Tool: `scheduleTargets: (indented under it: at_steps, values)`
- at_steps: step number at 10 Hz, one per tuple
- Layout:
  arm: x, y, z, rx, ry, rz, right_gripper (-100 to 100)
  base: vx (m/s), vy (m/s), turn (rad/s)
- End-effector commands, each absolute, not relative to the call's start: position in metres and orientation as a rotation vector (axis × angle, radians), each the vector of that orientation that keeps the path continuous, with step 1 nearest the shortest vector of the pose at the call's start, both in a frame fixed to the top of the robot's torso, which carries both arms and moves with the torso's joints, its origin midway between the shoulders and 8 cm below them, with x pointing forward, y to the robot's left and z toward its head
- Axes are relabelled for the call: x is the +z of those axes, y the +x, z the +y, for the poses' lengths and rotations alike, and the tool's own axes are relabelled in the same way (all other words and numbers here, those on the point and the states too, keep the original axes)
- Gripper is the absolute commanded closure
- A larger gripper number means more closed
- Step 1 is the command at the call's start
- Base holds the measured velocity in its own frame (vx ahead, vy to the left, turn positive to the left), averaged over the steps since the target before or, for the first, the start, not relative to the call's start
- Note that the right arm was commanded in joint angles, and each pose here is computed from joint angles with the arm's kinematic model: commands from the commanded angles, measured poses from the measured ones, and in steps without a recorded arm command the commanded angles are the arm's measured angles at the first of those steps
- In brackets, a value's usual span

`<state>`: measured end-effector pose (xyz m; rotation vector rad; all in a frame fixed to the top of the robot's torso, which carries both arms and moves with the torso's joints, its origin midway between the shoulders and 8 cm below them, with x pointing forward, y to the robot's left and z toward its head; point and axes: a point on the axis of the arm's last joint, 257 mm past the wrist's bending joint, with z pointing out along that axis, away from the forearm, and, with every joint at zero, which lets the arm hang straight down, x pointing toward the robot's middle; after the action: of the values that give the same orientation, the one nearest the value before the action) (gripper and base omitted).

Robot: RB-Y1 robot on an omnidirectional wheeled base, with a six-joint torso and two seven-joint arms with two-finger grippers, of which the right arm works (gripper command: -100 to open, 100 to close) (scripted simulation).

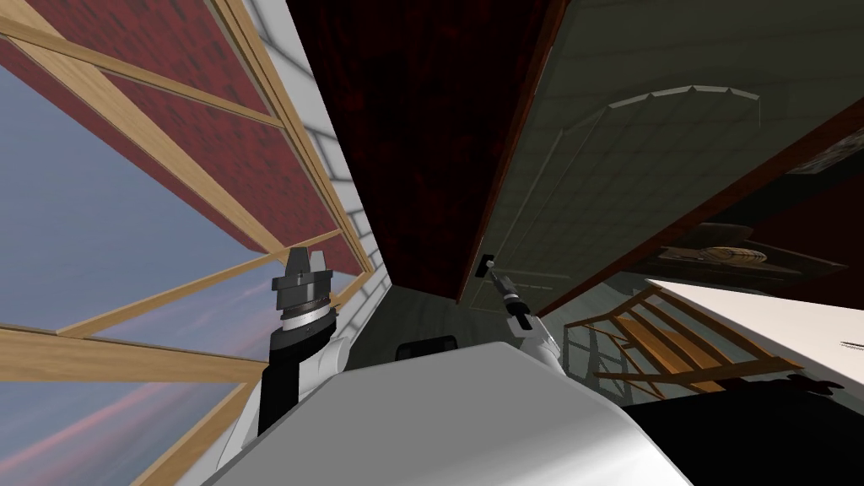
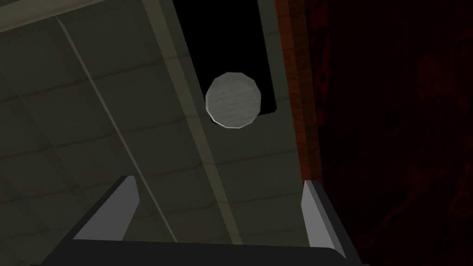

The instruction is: Pull the door open

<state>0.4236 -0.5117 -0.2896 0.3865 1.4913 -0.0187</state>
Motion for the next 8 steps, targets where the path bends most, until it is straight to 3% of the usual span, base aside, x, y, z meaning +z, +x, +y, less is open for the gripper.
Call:
scheduleTargets:
  at_steps: [1, 6, 8]
  values:
    - [-0.292, 0.418, -0.515, -0.082, 0.323, 1.516, -100, -0.021, 0.043, 0.005]
    - [-0.296, 0.409, -0.522, -0.179, 0.226, 1.553, -100, -0.015, 0.042, 0.000]
    - [-0.296, 0.410, -0.523, -0.188, 0.225, 1.554, -100, 0.123, -0.041, 0.024]
